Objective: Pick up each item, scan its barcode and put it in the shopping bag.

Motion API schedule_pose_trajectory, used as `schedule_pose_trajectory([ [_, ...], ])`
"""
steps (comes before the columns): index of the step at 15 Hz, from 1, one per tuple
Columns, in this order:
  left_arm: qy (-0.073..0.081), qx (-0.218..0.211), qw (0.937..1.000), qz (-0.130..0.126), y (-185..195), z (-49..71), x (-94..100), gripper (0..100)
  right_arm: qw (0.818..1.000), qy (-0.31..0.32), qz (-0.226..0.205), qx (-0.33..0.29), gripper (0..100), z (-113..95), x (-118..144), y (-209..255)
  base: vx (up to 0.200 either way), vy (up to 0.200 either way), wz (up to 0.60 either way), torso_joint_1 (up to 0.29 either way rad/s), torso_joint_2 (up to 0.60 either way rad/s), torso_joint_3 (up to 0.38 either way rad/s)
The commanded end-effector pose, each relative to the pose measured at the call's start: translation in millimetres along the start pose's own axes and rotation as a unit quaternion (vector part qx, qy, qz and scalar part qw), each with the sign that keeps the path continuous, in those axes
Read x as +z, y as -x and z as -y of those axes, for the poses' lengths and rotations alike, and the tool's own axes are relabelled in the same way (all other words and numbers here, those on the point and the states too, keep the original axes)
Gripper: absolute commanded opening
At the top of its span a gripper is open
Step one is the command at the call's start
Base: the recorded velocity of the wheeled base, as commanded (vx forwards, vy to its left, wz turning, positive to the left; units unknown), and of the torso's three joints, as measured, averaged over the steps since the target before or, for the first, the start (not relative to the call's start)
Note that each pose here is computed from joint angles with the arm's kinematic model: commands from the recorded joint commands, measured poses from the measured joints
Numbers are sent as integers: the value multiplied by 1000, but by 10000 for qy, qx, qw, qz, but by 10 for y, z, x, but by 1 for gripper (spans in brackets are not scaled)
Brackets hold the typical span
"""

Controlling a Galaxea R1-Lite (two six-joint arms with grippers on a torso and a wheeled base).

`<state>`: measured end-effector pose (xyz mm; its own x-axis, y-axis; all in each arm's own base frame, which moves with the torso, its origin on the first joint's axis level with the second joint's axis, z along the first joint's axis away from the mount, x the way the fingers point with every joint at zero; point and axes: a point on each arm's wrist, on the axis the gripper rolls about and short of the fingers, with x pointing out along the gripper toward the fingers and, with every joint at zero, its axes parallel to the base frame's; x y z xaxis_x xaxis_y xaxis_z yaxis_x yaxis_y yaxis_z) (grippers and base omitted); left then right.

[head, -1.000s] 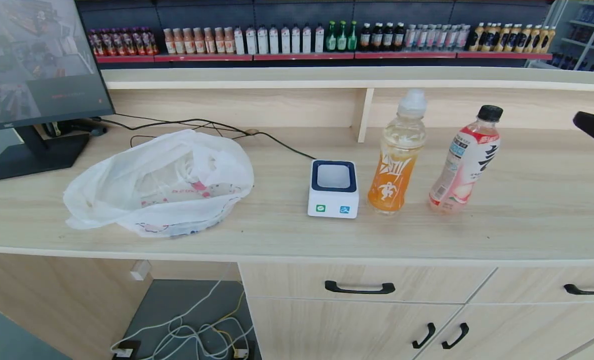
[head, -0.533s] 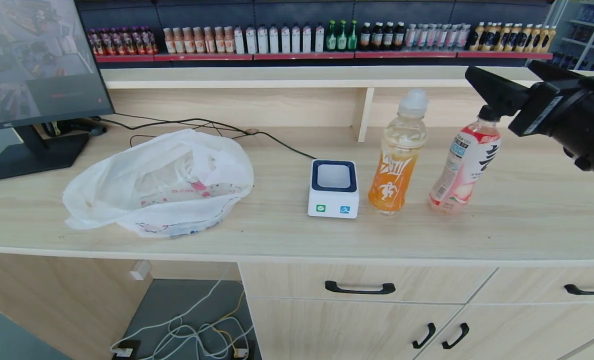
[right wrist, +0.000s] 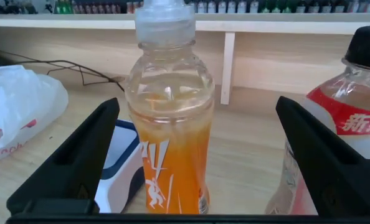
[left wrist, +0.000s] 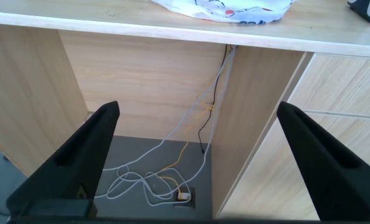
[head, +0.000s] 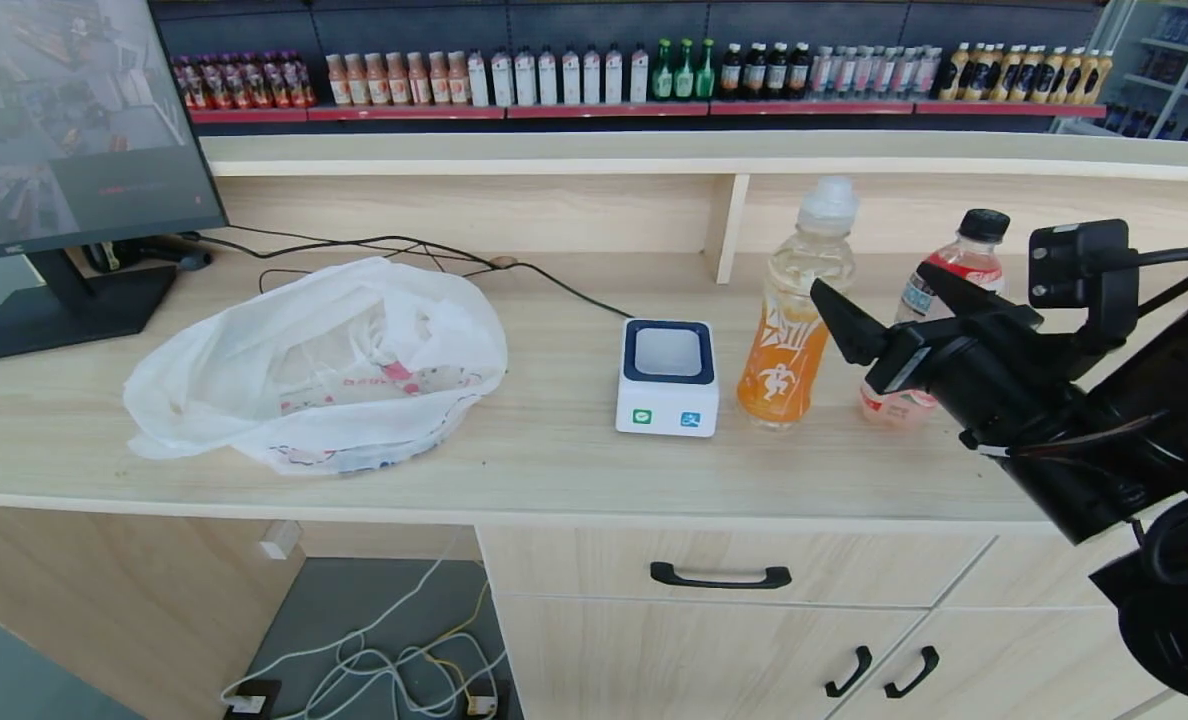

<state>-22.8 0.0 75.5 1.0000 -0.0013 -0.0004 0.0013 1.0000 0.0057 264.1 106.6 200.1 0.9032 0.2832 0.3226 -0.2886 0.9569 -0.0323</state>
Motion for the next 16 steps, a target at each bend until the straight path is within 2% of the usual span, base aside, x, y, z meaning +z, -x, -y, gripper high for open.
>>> schedule_pose_trajectory([
  [1, -2, -1, 10000, 2, 0, 0, 0, 100, 9998, 18, -204, 27, 100, -16, -126, -1, 0, 0, 0, 0, 0, 0],
  [8, -2, -1, 10000, 2, 0, 0, 0, 100, 9986, 42, -524, 54, 100, -22, -312, 118, 0, 0, 0, 0, 0, 0],
  [16, -2, -1, 10000, 2, 0, 0, 0, 100, 9979, 36, -638, 68, 100, -36, -440, 51, 0, 0, 0, 0, 0, 0],
])
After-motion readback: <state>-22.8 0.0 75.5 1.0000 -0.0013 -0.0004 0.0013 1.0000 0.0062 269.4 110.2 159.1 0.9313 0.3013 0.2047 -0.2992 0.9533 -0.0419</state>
